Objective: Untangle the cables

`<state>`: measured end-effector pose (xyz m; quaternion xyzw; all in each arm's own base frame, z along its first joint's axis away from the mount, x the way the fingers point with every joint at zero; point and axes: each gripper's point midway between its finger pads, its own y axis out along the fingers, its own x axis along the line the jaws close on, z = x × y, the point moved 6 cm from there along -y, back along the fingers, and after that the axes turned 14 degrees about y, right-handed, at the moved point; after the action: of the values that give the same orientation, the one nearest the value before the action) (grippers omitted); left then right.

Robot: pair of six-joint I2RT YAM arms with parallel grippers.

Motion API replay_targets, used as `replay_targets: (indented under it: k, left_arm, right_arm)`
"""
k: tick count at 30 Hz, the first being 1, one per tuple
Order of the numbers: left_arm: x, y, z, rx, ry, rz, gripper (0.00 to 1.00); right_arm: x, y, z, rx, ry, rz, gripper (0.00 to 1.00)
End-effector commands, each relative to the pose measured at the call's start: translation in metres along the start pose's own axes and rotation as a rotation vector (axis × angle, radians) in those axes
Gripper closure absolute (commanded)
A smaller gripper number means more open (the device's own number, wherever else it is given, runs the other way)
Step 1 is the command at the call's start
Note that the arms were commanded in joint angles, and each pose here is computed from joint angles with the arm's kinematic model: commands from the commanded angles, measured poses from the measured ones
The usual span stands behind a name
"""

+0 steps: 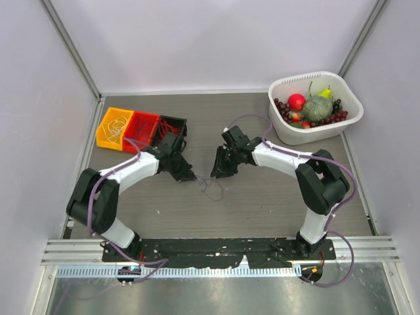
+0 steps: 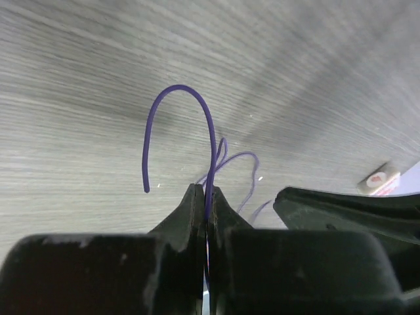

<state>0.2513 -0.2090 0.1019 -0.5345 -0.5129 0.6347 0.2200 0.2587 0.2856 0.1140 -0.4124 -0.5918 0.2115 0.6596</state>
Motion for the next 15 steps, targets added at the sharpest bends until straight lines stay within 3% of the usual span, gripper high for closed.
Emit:
replay_targets:
  k: [1,2,4,11,15]
  left_arm:
    - [-0.001,-0.065,-0.033,-0.213,0.176,-0.003,1.00]
    - [0.004,-0.084,-0.043,-0.254,0.198,-0.041,1.00]
    - [0.019,-0.115,-0.063,-0.355,0.236,-0.147,1.00]
    - [0.040,-0.203,-0.146,-0.641,0.276,-0.280,1.00]
    - [0.050,-0.209,-0.201,-0.708,0.300,-0.369,1.00]
  right_arm:
    - [0.018,-0.042,-0.018,-0.145,-0.176,0.042,0.60]
    - [0.023,-0.056,-0.020,-0.173,-0.208,0.041,0.53]
    - [0.025,-0.077,-0.027,-0.230,-0.237,0.055,0.48]
    - [0.013,-0.118,-0.026,-0.285,-0.225,0.079,0.48]
    - [0.001,-0.119,-0.014,-0.255,-0.201,0.077,0.50]
